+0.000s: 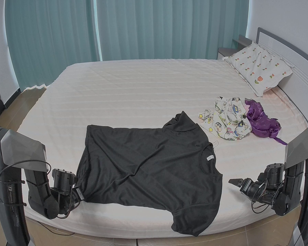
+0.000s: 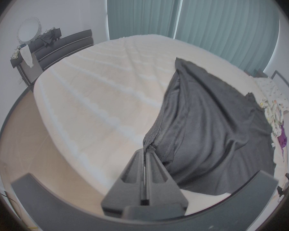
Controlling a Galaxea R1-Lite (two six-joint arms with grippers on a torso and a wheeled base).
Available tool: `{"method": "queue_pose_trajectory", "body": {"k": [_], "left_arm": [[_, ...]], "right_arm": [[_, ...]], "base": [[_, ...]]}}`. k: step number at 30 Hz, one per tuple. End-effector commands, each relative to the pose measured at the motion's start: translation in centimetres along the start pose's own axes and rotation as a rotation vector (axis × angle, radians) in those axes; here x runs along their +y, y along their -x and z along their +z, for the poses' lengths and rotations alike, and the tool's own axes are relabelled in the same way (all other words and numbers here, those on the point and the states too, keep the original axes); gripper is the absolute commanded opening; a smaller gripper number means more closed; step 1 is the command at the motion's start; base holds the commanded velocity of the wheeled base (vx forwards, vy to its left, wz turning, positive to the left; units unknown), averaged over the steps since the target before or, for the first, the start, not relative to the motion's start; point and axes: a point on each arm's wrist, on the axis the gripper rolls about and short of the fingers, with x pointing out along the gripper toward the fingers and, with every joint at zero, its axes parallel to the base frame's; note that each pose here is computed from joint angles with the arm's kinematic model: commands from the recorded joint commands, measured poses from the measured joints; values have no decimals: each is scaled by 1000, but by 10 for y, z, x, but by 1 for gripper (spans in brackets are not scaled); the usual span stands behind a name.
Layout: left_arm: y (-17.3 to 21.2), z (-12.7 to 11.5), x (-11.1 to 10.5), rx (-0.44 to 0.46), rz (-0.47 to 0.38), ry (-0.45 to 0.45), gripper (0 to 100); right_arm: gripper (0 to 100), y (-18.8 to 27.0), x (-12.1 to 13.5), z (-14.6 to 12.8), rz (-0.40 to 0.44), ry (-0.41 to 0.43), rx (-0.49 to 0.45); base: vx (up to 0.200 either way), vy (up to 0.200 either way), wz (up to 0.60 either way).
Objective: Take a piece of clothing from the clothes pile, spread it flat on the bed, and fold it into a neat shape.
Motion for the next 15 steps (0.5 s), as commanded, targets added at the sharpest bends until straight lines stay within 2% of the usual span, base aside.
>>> {"method": "queue_pose_trajectory", "body": {"k": [1, 6, 13, 14, 15], "left_arm": [[8, 1, 10, 19, 36, -11, 0], [13, 5, 25, 72, 108, -21, 0], [9, 6, 31, 87, 125, -14, 0], [9, 4, 32, 95, 130, -17, 100], [10, 4, 32, 98, 134, -19, 100]], "right_arm": [[100, 1, 0, 0, 5, 2, -5], [100, 3, 0, -1, 1, 1, 0], [100, 3, -1, -1, 0, 2, 1], [100, 3, -1, -2, 0, 2, 3], [100, 3, -1, -2, -1, 2, 2]], "base": [[0, 0, 0], [0, 0, 0], [0, 0, 0], [0, 0, 0], [0, 0, 0]]}}
